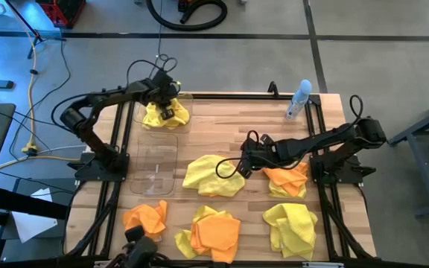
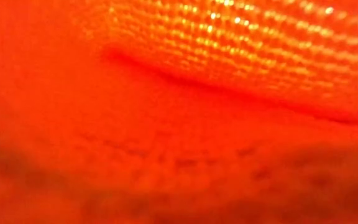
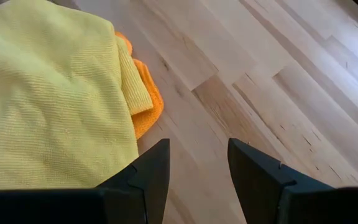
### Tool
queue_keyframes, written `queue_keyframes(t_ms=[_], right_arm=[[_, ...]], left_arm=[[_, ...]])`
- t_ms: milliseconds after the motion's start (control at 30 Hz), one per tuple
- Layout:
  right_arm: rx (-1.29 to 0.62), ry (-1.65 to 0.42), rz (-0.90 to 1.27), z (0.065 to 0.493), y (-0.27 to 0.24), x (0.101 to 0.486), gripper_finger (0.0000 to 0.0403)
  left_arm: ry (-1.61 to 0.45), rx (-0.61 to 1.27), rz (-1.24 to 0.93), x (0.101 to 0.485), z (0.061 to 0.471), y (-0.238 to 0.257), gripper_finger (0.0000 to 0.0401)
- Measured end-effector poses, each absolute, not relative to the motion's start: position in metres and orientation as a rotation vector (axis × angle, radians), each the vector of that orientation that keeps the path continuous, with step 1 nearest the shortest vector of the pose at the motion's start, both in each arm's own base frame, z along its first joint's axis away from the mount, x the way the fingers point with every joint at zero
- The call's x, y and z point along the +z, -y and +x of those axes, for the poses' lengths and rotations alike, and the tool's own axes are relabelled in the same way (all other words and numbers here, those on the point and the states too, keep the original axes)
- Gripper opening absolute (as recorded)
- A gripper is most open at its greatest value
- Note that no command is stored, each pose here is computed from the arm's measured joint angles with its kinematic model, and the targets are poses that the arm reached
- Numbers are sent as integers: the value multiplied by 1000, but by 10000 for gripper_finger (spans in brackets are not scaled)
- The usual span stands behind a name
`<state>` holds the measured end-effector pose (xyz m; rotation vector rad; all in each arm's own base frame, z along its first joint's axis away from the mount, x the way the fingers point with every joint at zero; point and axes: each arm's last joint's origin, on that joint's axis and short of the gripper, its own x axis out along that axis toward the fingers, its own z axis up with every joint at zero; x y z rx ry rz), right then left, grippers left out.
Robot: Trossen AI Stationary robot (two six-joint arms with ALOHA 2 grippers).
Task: Sort microfiber towel by color & place in baskets
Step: Put the yellow microfiber towel into the top transparent bin
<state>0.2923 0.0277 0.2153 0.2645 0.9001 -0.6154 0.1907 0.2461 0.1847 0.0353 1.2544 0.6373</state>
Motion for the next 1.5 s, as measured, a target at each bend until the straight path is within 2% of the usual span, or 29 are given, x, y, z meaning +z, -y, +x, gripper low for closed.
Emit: queue_keyframes(t_ms=[300,633,1133,1333,1500], right_arm=[[-617,-899,261,292,-28,215,157],[-617,-900,261,292,-28,215,157],[-618,-899,260,292,-27,215,157],[-619,-897,261,292,-27,216,157],[-632,-871,258,294,-27,217,157]], left_arm=[[-1219,697,-6,193,188,-244,82],[-1065,804,-56,234,177,-229,153],[-992,868,-195,266,154,-199,161],[-961,718,-365,259,159,-192,159],[-996,737,-419,242,175,-197,142]])
